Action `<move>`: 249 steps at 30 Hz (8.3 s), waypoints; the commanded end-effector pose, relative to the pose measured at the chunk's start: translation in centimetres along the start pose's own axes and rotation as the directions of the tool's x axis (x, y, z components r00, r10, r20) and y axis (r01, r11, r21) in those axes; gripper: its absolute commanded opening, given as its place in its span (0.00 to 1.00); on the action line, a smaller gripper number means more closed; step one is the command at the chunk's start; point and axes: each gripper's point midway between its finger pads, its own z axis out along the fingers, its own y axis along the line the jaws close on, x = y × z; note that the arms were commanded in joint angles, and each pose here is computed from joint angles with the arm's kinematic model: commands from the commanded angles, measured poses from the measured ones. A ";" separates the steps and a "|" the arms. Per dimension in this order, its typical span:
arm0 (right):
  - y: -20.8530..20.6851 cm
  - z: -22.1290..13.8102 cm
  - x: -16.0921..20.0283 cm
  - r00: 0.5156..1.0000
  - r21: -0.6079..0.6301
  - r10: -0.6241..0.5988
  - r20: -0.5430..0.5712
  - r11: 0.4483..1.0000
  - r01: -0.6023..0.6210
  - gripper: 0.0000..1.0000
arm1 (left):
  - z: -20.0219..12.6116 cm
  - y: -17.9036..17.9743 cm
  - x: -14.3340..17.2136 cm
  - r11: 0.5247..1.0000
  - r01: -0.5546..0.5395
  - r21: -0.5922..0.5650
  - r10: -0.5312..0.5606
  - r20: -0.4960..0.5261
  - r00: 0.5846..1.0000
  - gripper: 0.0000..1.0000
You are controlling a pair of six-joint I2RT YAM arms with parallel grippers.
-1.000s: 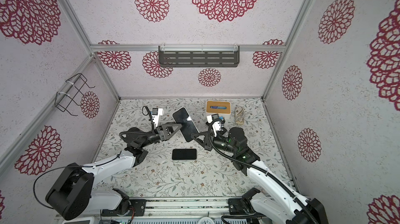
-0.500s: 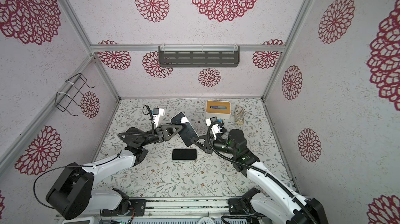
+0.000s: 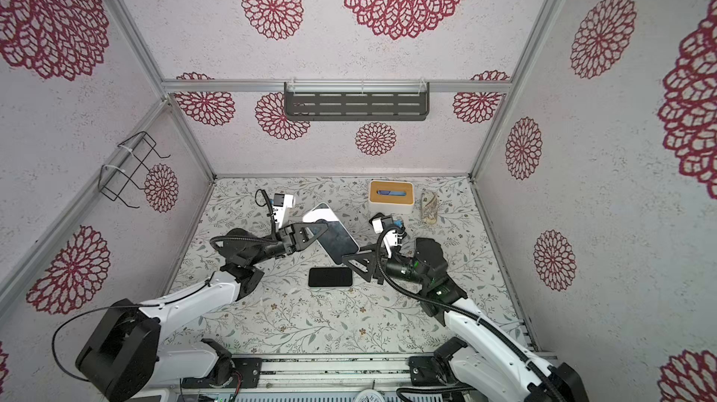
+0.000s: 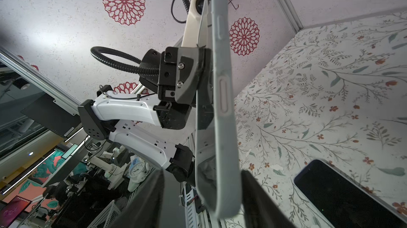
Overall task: Take the phone out of the phone case
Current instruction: Pass the phone, then remove the phone case from the phone.
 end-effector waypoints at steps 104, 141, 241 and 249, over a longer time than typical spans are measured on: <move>0.0 -0.1 -2.4 0.843 0.257 -0.498 0.203 0.858 0.445 0.00 | 1.5 -3.9 -0.5 0.950 0.312 -0.015 -0.282 0.389 0.877 0.00; 5.7 -4.3 -3.8 0.792 0.102 -0.480 0.378 0.872 0.479 0.79 | 1.8 -5.4 -1.4 0.968 0.249 0.034 -0.246 0.342 0.907 0.00; 4.5 -2.6 -4.1 0.855 -0.032 -0.337 0.395 0.925 0.379 0.00 | 1.7 -6.4 -1.1 0.978 0.195 0.077 -0.210 0.354 0.911 0.00; 2.7 -2.4 -4.4 0.812 0.110 -0.461 0.359 0.885 0.453 0.00 | 2.6 -6.1 -0.3 0.968 0.246 0.053 -0.250 0.312 0.916 0.00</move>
